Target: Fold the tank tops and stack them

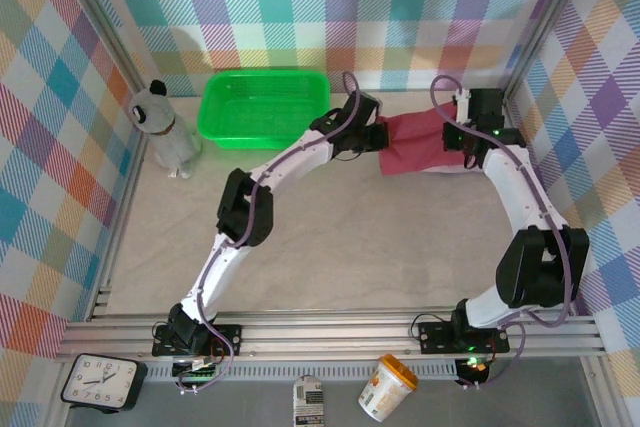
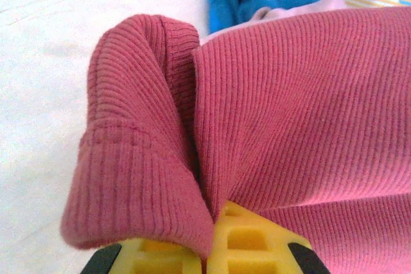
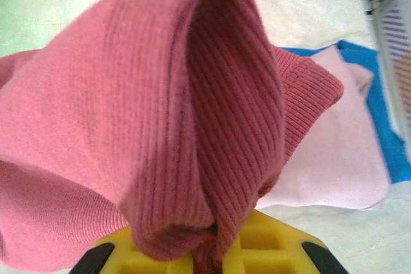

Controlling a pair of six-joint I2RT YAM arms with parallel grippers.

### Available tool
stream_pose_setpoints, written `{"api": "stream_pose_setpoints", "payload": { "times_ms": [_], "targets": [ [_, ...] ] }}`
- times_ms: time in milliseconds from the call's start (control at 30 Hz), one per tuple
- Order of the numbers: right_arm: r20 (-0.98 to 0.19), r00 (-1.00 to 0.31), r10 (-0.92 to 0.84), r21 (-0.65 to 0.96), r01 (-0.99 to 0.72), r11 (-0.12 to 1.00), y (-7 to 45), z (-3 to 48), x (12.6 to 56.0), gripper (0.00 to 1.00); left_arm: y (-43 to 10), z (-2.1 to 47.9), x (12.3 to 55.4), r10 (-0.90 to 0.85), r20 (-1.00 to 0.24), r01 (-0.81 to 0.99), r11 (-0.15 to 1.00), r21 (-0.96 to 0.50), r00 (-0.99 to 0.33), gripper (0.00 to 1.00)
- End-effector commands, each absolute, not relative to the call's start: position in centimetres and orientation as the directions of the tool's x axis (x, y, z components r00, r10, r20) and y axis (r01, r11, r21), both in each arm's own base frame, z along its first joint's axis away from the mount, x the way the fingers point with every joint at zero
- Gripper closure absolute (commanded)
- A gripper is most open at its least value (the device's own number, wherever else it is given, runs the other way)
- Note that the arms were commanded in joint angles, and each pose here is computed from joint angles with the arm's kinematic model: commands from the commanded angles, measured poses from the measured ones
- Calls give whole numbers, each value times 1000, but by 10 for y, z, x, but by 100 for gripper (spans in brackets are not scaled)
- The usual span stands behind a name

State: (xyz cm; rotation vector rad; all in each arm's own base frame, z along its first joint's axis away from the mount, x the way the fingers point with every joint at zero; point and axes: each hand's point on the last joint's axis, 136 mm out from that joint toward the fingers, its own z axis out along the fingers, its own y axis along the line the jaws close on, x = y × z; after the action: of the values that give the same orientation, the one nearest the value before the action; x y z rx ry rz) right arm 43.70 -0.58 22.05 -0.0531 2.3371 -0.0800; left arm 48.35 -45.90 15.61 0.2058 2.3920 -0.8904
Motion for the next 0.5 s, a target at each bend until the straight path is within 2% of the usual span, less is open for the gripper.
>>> {"api": "stream_pose_setpoints", "payload": {
  "times_ms": [0, 100, 333, 467],
  "targets": [
    [-733, -672, -103, -157, 19, 987, -37, 231, 453, 100, -489, 166, 492, -53, -622, 410, 707, -576, -781, 100],
    [-713, -694, -101, -175, 37, 984, -54, 222, 463, 100, -505, 159, 502, -58, -625, 441, 657, -611, -779, 100],
    [-684, -725, -76, -215, 101, 971, -92, 200, 478, 99, -514, 123, 513, -48, -638, 456, 658, -599, -769, 100],
    [-661, -746, -76, -263, 136, 955, -115, 185, 487, 99, -517, 114, 521, -76, -652, 455, 656, -603, -755, 87]
  ]
}}
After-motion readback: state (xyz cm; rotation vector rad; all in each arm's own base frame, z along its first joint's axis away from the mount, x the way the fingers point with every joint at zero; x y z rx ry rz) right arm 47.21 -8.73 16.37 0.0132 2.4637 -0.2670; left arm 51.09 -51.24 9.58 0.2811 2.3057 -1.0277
